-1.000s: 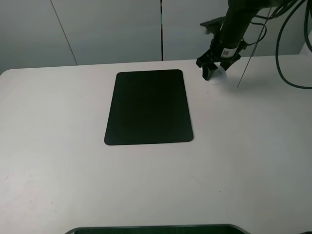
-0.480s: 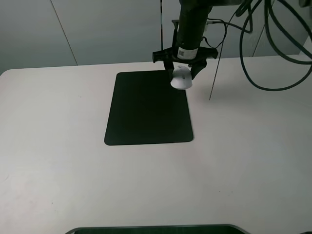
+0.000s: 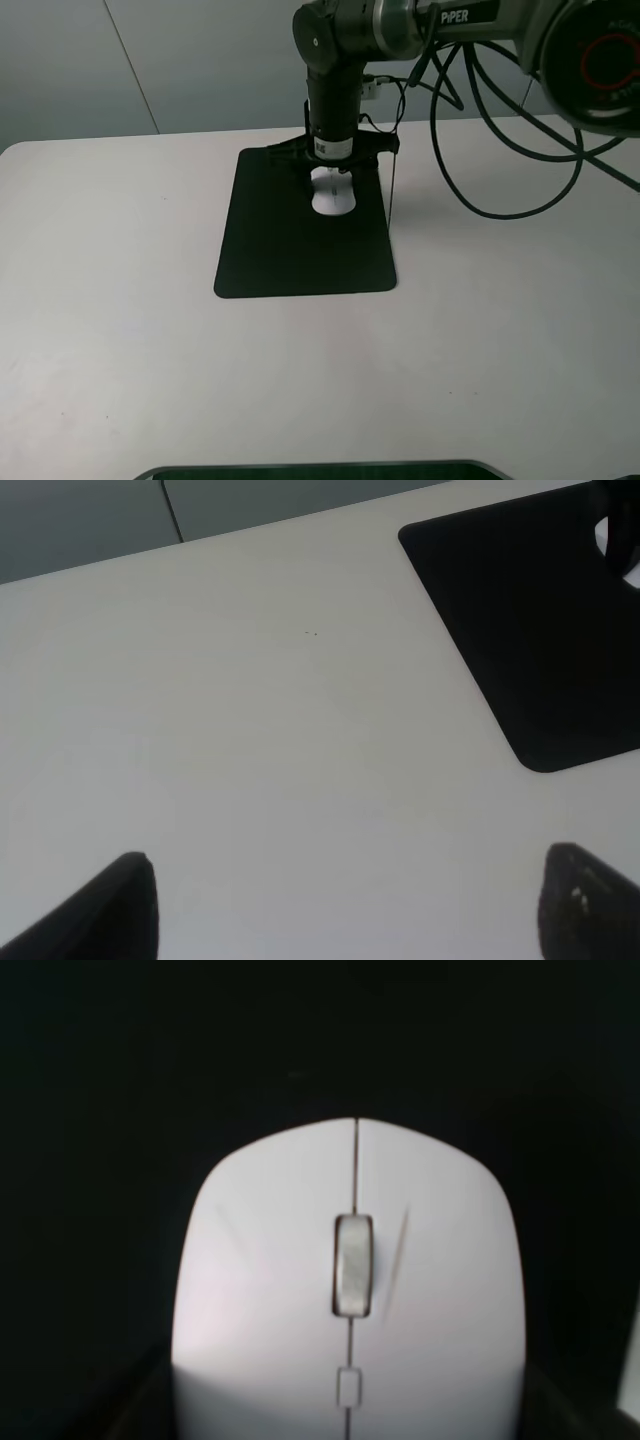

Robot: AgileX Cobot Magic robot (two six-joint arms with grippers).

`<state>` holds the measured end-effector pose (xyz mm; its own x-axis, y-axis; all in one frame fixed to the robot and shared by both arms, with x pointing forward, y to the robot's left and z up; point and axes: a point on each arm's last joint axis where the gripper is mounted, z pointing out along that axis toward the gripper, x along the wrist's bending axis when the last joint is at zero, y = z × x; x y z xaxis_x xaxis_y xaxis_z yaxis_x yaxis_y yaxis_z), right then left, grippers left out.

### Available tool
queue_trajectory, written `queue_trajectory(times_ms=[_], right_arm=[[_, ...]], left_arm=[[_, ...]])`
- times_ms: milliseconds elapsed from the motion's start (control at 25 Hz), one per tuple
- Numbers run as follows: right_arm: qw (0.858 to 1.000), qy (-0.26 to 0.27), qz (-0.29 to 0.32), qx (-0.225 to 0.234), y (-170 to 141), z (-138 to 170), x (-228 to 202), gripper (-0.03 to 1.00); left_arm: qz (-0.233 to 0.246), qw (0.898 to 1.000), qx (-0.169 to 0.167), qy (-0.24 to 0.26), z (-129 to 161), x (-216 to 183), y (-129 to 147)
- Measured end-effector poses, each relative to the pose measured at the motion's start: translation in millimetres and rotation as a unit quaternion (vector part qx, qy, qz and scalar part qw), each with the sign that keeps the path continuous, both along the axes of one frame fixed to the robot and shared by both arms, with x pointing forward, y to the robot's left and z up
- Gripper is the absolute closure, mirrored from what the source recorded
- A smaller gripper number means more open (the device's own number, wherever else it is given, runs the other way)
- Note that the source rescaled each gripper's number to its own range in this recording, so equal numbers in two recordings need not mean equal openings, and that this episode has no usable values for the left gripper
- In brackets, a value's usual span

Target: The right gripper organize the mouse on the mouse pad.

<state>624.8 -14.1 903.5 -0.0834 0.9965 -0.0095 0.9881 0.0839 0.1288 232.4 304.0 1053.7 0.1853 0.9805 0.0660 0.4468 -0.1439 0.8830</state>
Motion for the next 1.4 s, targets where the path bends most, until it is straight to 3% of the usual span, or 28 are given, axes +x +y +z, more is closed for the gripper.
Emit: queue_trajectory(times_ms=[240,480,800,880,1000,1080,1280,1400], right_arm=[[1.000,-0.023,-0.005,0.007,11.7,-6.8,2.6,0.94],[1.000,-0.012,-0.005,-0.005,14.7,-29.1,1.9,0.94],[1.000,-0.019,0.000,0.001,16.9,-29.2,2.6,0.94],[1.000,-0.019,0.005,0.000,16.9,-29.2,2.6,0.86],[1.000,-0.018,0.013,0.001,17.2,-29.2,2.6,0.50],[1.000,-0.019,0.016,0.001,17.4,-29.2,2.7,0.40],[0.999,-0.022,0.030,0.006,18.1,-22.8,2.5,0.36],[0.998,-0.031,0.053,0.025,17.2,0.4,2.6,0.36]], left_arm=[[0.000,1.000,0.000,0.000,0.0,0.0,0.0],[0.000,1.000,0.000,0.000,0.0,0.0,0.0],[0.000,1.000,0.000,0.000,0.0,0.0,0.0],[0.000,1.000,0.000,0.000,0.0,0.0,0.0],[0.000,1.000,0.000,0.000,0.0,0.0,0.0],[0.000,1.000,0.000,0.000,0.0,0.0,0.0],[0.000,1.000,0.000,0.000,0.0,0.0,0.0],[0.000,1.000,0.000,0.000,0.0,0.0,0.0]])
